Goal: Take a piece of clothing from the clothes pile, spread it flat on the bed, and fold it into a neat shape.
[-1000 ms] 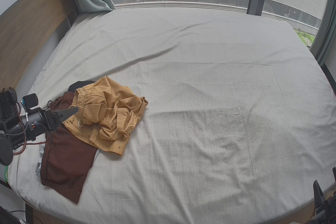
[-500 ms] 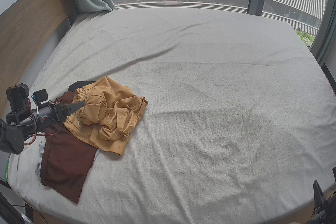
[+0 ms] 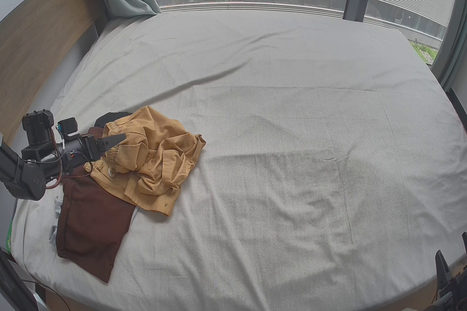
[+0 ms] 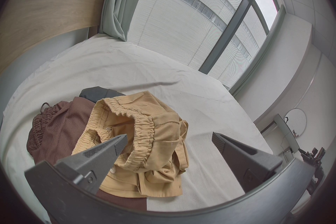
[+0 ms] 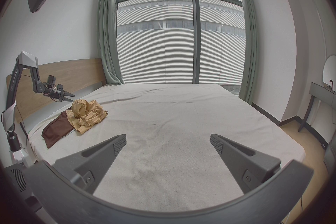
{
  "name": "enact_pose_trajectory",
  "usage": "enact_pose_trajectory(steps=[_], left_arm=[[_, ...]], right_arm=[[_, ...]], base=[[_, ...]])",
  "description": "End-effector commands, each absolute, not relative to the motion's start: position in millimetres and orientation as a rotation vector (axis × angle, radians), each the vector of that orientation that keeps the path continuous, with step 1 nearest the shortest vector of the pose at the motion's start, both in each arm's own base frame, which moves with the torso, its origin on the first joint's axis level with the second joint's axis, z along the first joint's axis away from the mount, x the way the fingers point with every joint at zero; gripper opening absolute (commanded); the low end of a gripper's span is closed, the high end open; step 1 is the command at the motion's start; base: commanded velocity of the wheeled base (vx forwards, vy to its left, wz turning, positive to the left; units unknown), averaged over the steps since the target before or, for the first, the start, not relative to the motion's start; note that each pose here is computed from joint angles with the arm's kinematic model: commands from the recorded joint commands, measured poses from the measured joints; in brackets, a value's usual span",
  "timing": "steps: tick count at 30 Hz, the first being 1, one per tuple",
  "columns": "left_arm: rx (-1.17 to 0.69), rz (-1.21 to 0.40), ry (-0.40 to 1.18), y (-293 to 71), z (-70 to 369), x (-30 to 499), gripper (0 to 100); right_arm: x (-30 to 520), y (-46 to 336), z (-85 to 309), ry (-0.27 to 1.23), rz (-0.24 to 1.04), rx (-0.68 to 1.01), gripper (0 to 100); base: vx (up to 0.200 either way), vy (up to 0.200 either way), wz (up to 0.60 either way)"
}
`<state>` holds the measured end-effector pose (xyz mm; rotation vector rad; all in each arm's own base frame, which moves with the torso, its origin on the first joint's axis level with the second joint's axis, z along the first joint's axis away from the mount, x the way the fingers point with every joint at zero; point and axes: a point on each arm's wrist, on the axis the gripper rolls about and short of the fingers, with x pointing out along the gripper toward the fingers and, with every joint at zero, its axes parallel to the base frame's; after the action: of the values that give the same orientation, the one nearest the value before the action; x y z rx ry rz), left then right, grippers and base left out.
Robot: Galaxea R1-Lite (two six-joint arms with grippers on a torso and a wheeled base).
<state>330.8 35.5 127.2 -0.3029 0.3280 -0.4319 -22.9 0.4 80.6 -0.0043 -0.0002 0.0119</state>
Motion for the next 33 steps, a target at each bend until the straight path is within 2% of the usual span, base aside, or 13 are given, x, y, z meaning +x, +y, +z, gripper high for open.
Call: enact_pose_trajectory(steps=[1, 29, 30, 33], left_arm=[[-0.307, -0.433, 0.340, 36, 120, 341, 100], [-0.296, -0.511, 0.325, 15, 93, 368, 100], [-0.296, -0.511, 0.322, 15, 93, 368, 0], [-0.295, -0.508, 0.317, 16, 91, 370, 0]], right_arm=[[-23, 0, 75, 0.002, 0.012, -0.005, 100], [-23, 0, 75, 0.002, 0.012, -0.003, 100], [-23, 0, 75, 0.002, 0.012, -0.003, 100], [-23, 0, 75, 0.002, 0.012, -0.003, 100]], base=[[0.000, 0.000, 0.00], [0.000, 0.000, 0.00], [0.000, 0.000, 0.00], [0.000, 0.000, 0.00]])
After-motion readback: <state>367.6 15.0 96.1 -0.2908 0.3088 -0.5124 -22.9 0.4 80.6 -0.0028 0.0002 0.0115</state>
